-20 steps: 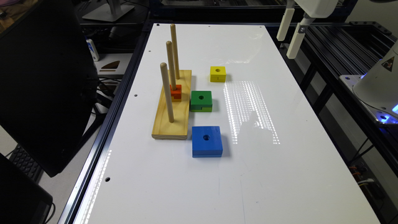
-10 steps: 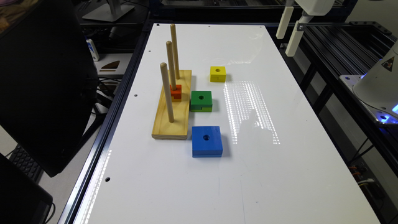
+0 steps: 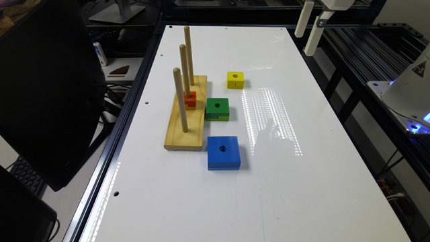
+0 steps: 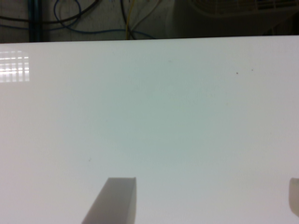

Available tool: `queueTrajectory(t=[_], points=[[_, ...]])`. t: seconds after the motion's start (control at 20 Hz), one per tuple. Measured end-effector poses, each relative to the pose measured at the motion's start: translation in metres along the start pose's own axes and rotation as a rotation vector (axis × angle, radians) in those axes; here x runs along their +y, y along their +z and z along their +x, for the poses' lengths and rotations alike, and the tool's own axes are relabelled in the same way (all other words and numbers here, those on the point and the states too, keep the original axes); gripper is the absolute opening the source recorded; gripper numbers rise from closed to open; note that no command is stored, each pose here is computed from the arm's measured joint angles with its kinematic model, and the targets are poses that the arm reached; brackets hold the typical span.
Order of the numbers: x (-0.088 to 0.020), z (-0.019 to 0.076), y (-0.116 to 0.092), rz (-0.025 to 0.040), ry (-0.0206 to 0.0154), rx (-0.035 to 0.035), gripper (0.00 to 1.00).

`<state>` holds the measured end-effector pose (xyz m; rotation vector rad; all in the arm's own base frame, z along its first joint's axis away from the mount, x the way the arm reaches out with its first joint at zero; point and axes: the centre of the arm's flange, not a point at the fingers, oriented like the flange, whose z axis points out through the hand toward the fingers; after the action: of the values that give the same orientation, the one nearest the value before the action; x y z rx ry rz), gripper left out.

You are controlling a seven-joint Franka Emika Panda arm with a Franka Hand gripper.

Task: Pick up yellow block.

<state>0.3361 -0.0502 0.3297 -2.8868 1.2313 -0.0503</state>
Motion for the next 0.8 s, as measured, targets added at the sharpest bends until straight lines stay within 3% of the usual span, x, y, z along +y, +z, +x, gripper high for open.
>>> queueTrajectory(t=[0.3,0.55,0.8], points=[[-0.001,0.0048,-0.003,0.0055,0.0021,0.0075,1.0],[-0.007,0.0194,0.001,0.0135,0.0013,0.0186,1.0],[-0.018,0.0356,0.006,0.0088,0.0014,0.0122,1.0]])
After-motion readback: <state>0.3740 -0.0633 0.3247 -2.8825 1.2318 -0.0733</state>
